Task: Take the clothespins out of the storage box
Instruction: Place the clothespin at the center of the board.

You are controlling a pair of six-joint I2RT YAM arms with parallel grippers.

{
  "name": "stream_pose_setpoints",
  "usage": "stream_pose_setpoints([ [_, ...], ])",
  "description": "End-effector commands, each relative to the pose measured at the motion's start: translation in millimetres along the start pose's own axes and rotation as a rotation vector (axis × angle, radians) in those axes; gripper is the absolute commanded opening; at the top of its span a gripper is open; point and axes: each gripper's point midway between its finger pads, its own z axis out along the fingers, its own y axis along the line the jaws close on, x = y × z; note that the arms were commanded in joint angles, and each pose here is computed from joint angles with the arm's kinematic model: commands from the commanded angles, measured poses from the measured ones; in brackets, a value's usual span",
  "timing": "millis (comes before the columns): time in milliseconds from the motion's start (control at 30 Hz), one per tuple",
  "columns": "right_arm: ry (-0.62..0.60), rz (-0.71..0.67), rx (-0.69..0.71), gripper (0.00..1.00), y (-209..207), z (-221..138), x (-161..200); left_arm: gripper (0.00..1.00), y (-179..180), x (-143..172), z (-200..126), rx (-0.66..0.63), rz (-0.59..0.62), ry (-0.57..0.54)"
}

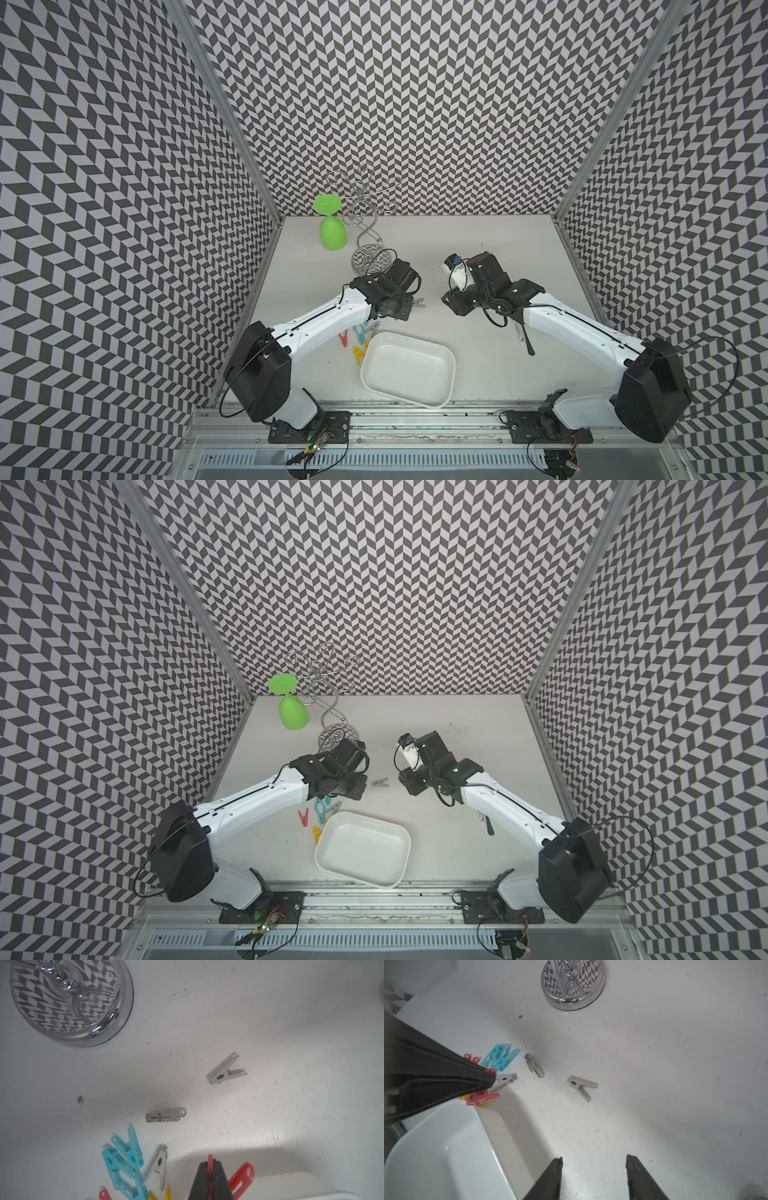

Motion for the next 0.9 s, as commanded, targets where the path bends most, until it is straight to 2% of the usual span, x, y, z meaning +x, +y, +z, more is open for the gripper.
stream_pose_setpoints([
  [0,-0.089,0.039,0.030,0.55,-11.1,-13.3,-15.9,0.00,-4.3,-15.9,14.7,0.026,0.045,-0.031],
  [200,-0.112,0.133,0.039,0.61,-33.1,-17.1,-9.7,0.01,2.9,-18.5,50.1,0.014,0.055,0.007],
  [433,-0.144,0.236,0.055,0.70,-62.1,-18.1,-6.1,0.08,-2.6,-14.7,71.5,0.042,0.067,0.048],
  [667,-0.201,0.328,0.075,0.76,-93.0,-20.8,-12.0,0.19,-0.5,-19.3,70.9,0.041,0.078,0.030],
  [867,-0.244,0.377,0.091,0.79,-113.5,-24.0,-17.0,0.34,3.9,-33.4,63.3,0.055,0.077,-0.032],
])
